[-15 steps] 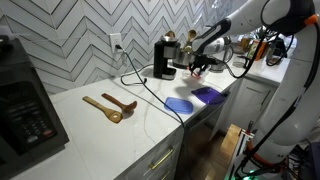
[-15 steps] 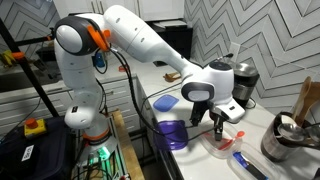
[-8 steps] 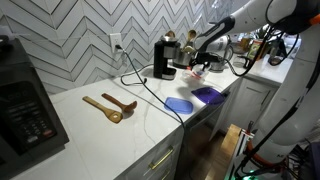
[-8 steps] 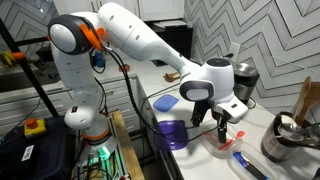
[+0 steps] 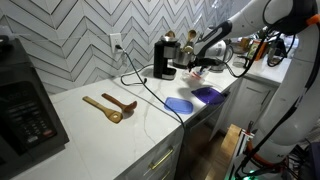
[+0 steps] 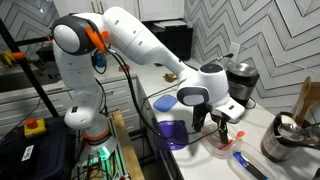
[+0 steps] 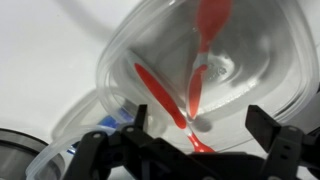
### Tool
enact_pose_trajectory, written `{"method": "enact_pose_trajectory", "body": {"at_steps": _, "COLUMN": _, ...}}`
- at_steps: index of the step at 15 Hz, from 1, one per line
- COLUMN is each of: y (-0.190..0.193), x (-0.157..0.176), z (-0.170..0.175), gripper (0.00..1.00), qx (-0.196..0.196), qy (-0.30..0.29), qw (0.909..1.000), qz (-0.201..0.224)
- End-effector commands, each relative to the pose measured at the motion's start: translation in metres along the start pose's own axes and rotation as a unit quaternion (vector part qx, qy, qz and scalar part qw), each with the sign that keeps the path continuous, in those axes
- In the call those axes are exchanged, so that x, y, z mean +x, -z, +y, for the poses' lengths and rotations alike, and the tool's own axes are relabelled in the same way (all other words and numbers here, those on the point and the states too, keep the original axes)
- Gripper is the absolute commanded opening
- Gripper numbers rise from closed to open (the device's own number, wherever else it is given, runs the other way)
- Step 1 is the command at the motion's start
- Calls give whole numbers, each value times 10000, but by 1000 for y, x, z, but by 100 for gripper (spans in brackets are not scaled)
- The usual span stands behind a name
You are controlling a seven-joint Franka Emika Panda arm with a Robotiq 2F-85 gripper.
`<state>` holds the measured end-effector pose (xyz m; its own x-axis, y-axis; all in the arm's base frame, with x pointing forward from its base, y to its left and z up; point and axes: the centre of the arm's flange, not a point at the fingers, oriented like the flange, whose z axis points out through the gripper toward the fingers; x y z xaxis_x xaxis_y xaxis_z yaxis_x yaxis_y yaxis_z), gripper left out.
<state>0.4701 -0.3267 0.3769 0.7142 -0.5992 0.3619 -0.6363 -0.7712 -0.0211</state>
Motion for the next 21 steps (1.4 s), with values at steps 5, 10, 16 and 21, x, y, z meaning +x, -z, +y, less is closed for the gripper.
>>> {"method": "enact_pose_trajectory", "body": {"at_steps": 5, "y": -23, "x": -3, "z": -2, "gripper": 100, "qx": 87, "qy": 740, "qw": 9965, "qz": 390}}
{"method": "enact_pose_trajectory", "body": {"at_steps": 10, "y": -30, "x": -2, "z": 0, "gripper": 77, "qx": 46, "qy": 1054, "qw": 9933, "qz": 478}}
{"method": "enact_pose_trajectory", "body": {"at_steps": 16, "y": -34, "x": 0, "z": 10, "gripper": 85, "qx": 20, "qy": 1167, "qw": 9915, "qz": 569}}
{"method": "enact_pose_trajectory", "body": {"at_steps": 21, "y": -40, "x": -1, "z": 8, "gripper": 50, "qx": 106, "qy": 1204, "qw": 9911, "qz": 557}}
